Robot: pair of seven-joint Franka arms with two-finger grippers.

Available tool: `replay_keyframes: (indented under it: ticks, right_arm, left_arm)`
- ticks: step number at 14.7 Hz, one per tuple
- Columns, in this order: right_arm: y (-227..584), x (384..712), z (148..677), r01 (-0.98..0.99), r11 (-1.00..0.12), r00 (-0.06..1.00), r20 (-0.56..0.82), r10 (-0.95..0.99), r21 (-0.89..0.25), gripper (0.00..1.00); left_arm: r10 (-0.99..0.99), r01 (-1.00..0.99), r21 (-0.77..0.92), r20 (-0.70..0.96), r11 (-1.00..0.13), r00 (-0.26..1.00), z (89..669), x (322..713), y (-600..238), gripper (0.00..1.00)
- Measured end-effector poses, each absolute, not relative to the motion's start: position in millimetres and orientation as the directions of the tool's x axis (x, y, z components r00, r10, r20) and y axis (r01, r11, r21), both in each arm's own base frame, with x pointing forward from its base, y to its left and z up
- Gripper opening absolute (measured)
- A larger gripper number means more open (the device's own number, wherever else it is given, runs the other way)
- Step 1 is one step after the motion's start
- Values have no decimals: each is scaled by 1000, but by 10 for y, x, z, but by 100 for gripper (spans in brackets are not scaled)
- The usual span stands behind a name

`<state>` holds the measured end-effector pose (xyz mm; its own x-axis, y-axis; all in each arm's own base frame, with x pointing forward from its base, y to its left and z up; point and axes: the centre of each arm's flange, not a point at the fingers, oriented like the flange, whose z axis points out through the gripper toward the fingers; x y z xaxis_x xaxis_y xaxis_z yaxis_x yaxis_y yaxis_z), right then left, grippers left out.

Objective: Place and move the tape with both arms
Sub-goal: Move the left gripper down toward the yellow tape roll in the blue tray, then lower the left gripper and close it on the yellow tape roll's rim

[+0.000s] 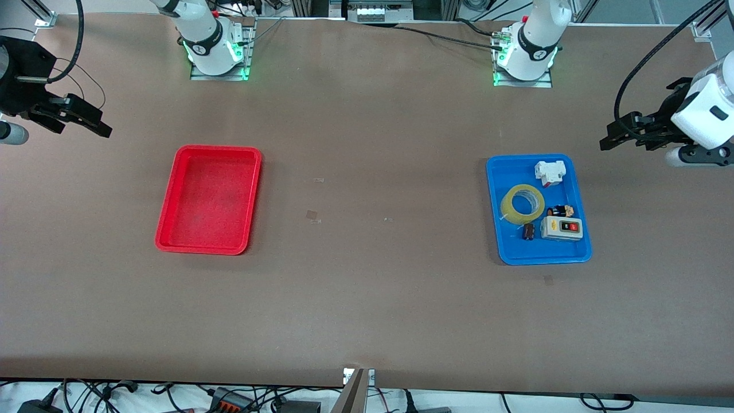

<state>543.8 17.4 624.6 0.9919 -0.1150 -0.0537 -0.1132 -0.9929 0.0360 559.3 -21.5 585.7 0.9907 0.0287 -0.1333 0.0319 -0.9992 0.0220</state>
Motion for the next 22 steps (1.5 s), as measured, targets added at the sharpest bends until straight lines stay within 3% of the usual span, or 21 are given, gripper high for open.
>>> replay_keyframes:
  ticks: [3, 8, 13, 22]
  right_arm:
    - [174, 5438, 6246, -113, -993, 992, -54, -115, 36, 100]
    - [155, 5439, 6246, -116, -993, 992, -54, -118, 36, 100]
    - [157, 5439, 6245, -116, -993, 992, -54, -118, 36, 100]
    - [165, 5445, 6234, -115, -993, 992, -56, -117, 36, 99]
  left_arm:
    - [64, 67, 11, -195, -998, 979, 5433, 5720, -210, 100]
    - [90, 93, 10, -160, -996, 983, 4499, 5860, -190, 100]
    - [100, 102, 15, -85, -995, 991, 3658, 5736, -168, 100]
    - [94, 95, -1, -194, -995, 976, 2412, 5597, -209, 100]
